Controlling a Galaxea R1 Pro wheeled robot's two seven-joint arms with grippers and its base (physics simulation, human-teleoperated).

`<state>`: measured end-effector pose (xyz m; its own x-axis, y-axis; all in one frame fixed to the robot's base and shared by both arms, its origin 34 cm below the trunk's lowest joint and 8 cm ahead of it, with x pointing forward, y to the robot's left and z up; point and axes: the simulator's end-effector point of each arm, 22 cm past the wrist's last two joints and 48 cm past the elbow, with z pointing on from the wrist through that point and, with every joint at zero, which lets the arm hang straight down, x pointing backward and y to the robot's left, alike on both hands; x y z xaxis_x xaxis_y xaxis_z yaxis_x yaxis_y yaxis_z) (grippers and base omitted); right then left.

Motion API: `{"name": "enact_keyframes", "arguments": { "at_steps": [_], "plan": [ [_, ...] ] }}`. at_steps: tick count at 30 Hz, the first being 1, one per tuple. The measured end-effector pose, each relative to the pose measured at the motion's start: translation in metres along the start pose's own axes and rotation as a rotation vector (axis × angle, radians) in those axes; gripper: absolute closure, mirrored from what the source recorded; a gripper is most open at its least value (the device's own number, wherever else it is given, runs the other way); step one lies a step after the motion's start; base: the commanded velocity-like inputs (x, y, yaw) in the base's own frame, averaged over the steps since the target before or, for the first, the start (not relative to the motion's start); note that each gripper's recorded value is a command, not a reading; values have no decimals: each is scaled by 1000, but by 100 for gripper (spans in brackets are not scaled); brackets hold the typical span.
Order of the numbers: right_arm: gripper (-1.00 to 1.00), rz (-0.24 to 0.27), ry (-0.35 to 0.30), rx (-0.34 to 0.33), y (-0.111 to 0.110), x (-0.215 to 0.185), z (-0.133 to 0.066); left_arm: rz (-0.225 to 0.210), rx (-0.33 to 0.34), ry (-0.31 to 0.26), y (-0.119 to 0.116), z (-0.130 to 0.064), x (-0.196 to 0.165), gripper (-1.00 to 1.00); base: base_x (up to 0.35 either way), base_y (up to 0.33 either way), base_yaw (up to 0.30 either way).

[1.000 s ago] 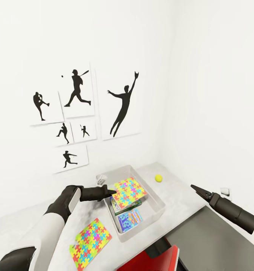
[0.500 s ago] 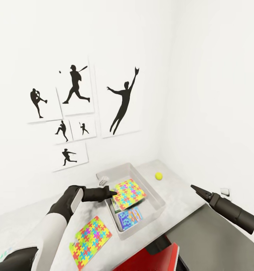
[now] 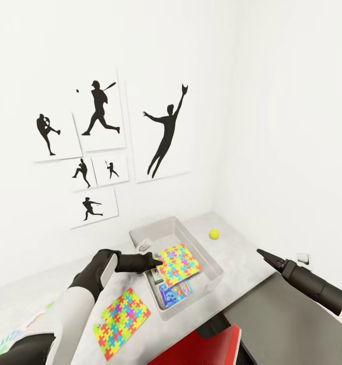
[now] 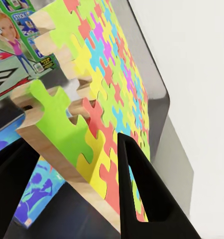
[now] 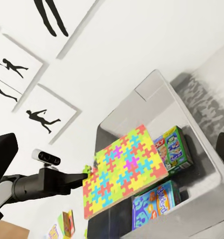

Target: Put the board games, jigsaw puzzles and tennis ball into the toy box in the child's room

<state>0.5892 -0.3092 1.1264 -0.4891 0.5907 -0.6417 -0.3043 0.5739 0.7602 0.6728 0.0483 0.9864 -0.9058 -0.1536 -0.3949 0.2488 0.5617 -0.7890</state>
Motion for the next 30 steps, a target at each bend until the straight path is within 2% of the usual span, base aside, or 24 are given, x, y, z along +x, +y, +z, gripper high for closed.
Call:
{"name": "enact_keyframes", "arguments": {
  "at_steps": [5,30],
  "plan": [
    [-100,5,4,5,-3,2,1,14,-11,24,3,5,6,100,0,0,0],
    [-100,28,28,29,-20,12,7,-13,-13,45,19,16,16,100,0,0,0]
  ]
}}
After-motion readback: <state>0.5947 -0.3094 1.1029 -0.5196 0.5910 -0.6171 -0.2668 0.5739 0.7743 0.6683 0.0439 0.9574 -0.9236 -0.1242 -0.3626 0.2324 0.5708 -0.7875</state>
